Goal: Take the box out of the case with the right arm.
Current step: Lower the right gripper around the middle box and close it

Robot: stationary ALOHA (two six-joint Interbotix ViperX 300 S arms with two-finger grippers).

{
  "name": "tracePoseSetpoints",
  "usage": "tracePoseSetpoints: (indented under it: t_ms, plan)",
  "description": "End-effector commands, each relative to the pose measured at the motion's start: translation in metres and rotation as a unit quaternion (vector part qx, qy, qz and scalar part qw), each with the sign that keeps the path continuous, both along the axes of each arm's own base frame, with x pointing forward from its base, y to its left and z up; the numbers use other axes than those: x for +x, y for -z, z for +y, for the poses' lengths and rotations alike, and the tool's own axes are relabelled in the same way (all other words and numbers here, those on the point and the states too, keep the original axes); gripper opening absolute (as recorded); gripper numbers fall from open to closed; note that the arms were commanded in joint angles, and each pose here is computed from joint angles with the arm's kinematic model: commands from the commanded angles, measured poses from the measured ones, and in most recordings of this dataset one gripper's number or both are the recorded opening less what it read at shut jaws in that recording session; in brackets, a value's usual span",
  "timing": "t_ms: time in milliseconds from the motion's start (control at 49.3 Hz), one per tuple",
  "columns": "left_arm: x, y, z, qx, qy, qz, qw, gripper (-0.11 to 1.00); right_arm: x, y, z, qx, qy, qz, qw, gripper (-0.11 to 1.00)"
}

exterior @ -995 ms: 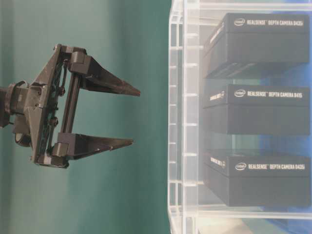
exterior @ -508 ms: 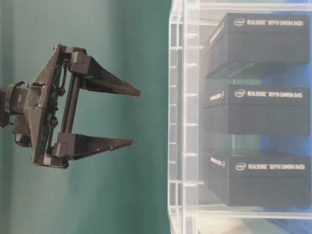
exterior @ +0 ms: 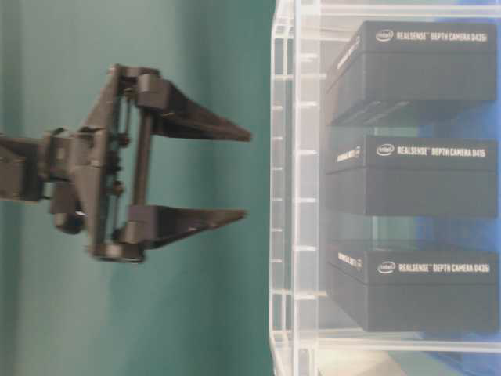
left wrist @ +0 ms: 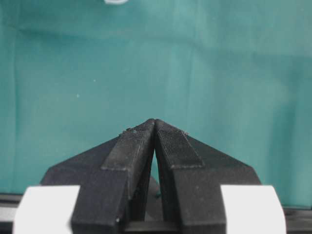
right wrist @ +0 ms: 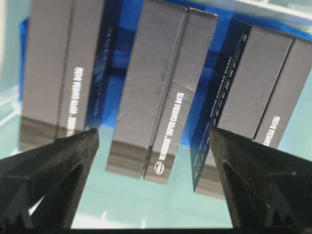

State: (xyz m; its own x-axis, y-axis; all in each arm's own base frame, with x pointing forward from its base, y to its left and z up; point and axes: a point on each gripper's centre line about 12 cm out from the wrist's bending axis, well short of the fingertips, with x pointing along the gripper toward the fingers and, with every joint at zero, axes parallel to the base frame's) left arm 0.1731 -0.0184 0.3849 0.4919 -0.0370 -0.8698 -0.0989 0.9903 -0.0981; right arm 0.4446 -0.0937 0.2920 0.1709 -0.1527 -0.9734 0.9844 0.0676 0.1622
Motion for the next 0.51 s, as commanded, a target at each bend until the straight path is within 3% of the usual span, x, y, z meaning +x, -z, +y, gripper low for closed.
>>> tracePoseSetpoints:
  t_ms: [0, 487]
  plan:
    - [0.001, -0.008, 0.0, -0.001, 0.0, -0.012, 0.9999, 0.02, 0.001, -0.002, 0.001, -0.003, 0.0, -0.018, 0.9998, 0.94]
    - [0.001, -0.008, 0.0, -0.002, -0.001, -0.012, 0.9999, 0.02, 0.01, 0.064, -0.002, -0.003, -0.008, -0.009, 0.9999, 0.94]
